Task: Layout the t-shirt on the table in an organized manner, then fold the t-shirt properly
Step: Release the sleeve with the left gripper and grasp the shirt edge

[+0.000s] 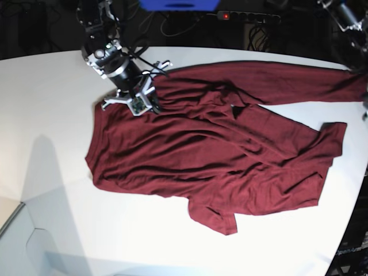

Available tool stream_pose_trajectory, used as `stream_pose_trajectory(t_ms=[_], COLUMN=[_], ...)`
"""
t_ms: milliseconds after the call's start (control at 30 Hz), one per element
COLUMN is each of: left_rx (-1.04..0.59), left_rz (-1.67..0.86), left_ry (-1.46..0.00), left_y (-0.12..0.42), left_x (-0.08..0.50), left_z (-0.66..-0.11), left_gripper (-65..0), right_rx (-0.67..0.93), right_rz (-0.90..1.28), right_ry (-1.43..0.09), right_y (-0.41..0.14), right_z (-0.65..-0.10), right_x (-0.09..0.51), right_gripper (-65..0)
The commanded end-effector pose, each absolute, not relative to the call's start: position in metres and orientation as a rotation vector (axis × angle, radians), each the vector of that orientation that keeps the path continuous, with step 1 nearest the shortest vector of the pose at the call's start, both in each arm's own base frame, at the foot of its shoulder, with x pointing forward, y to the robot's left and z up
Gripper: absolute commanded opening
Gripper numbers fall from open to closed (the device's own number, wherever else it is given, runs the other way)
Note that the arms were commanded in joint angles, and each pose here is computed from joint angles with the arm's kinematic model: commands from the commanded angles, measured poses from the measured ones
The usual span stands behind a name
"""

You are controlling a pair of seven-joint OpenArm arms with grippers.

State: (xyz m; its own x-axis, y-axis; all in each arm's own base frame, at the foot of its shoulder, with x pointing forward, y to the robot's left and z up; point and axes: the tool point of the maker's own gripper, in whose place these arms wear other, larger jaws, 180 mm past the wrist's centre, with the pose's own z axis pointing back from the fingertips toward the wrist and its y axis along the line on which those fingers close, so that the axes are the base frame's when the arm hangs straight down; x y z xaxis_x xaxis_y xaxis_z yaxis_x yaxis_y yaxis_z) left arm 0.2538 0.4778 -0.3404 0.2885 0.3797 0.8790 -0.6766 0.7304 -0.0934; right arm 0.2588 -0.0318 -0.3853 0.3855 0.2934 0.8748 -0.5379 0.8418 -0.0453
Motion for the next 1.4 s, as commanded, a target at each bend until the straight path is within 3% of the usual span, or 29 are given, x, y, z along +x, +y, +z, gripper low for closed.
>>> stream_pose_trajectory(t_ms=[0, 367, 1033, 1100, 1300, 1367], left_rx=[0.334, 0.209, 0.213, 0.213, 0.238, 0.238], left_rz=[0.716, 0.573, 0.605, 0.605, 0.598, 0.600], left_ry=[-1.093, -1.065, -0.998, -0.995, -0.993, -0.989], left_y=[0.482, 0.424, 0.424, 0.424, 0.436, 0.436], left_x=[0.261, 0.323, 0.313, 0.312, 0.309, 0.307], left_z=[-0.330, -0.356, -0.413, -0.414, -0.408, -0.410], left_gripper=[-34.3, -34.3, -35.0, -38.9, -65.0, -64.3], right_rx=[0.279, 0.278, 0.275, 0.275, 0.274, 0.274], right_rz=[0.532, 0.533, 0.536, 0.536, 0.537, 0.537], right_ry=[-1.105, -1.105, -1.103, -1.103, -1.102, -1.102], right_y=[-0.029, -0.029, -0.030, -0.030, -0.030, -0.030], right_z=[-0.371, -0.371, -0.372, -0.372, -0.372, -0.372], right_x=[0.265, 0.265, 0.265, 0.265, 0.265, 0.265], right_gripper=[-65.0, -65.0, -65.0, -65.0, -65.0, -65.0])
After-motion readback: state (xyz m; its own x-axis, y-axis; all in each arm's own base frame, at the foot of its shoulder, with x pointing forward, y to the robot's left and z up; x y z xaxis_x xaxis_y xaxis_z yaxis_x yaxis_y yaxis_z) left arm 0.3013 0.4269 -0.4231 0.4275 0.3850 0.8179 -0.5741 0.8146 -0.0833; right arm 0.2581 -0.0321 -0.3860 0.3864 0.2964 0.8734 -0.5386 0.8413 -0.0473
